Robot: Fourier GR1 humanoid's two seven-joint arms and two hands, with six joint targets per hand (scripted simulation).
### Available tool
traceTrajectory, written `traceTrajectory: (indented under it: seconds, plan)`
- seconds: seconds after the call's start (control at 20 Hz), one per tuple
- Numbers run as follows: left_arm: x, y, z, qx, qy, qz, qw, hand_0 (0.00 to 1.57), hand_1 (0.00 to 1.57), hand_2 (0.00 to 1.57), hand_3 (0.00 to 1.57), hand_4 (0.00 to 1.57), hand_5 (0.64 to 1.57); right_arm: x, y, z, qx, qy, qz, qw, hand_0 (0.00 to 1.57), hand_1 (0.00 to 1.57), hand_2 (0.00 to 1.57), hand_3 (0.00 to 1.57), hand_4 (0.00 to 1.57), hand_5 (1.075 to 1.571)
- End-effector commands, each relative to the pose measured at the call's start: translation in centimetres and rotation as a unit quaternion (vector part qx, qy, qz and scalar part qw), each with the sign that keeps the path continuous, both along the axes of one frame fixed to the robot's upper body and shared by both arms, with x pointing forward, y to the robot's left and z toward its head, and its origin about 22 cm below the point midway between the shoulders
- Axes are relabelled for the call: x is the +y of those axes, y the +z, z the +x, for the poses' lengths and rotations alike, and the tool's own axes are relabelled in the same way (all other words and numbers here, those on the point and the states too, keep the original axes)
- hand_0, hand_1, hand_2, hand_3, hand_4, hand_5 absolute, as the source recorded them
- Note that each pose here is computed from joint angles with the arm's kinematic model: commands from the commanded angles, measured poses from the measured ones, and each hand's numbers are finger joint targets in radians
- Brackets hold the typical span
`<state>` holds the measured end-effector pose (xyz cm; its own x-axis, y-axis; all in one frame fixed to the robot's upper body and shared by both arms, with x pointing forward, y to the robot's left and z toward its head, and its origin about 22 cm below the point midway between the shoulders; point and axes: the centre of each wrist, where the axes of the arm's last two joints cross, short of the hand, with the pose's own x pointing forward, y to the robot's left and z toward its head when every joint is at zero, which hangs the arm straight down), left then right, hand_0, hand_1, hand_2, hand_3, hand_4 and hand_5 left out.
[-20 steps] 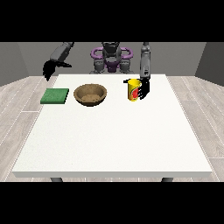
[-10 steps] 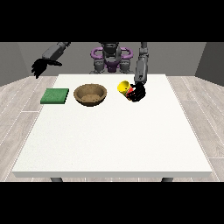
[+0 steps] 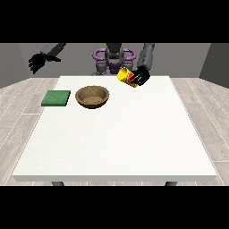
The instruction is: Pick the cup and pour the ball into the bowl, then pick the bowl and place it on the pad
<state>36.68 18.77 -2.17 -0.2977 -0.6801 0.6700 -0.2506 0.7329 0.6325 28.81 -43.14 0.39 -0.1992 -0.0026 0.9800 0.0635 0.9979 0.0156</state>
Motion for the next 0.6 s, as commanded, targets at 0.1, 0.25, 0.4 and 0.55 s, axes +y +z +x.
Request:
traceTrajectory:
  seconds: [0.1, 0.25, 0.4, 0.55]
  plan:
    - [-2.6, 1.6, 0.9, 0.026, 0.003, 0.122, 0.992, 1.37, 1.37, 1.57, 1.57, 1.14, 1.566, -0.7, -3.8, -2.8, 0.062, -0.032, 0.001, 0.9975, 0.0, 0.0, 0.0, 0.0, 0.0, 1.558]
    - [-7.4, 0.8, -0.7, 0.034, -0.028, 0.146, 0.988, 1.37, 1.37, 1.57, 1.57, 1.11, 1.566, -1.7, -4.4, -3.4, 0.086, -0.063, 0.009, 0.9943, 0.0, 0.0, 0.0, 0.0, 0.0, 1.558]
    - [-7.3, 2.9, 0.0, 0.02, -0.014, 0.141, 0.99, 1.37, 1.37, 1.57, 1.57, 1.11, 1.566, -3.0, -4.9, -4.9, 0.046, -0.044, 0.002, 0.998, 0.0, 0.0, 0.19, 0.0, 0.0, 1.555]
    - [-8.6, 1.9, -0.9, 0.033, -0.022, 0.189, 0.981, 1.35, 1.35, 1.57, 1.57, 1.05, 1.569, -2.6, -5.5, -5.0, 0.074, -0.046, 0.014, 0.9961, 0.0, 0.0, 0.0, 0.0, 0.0, 1.554]
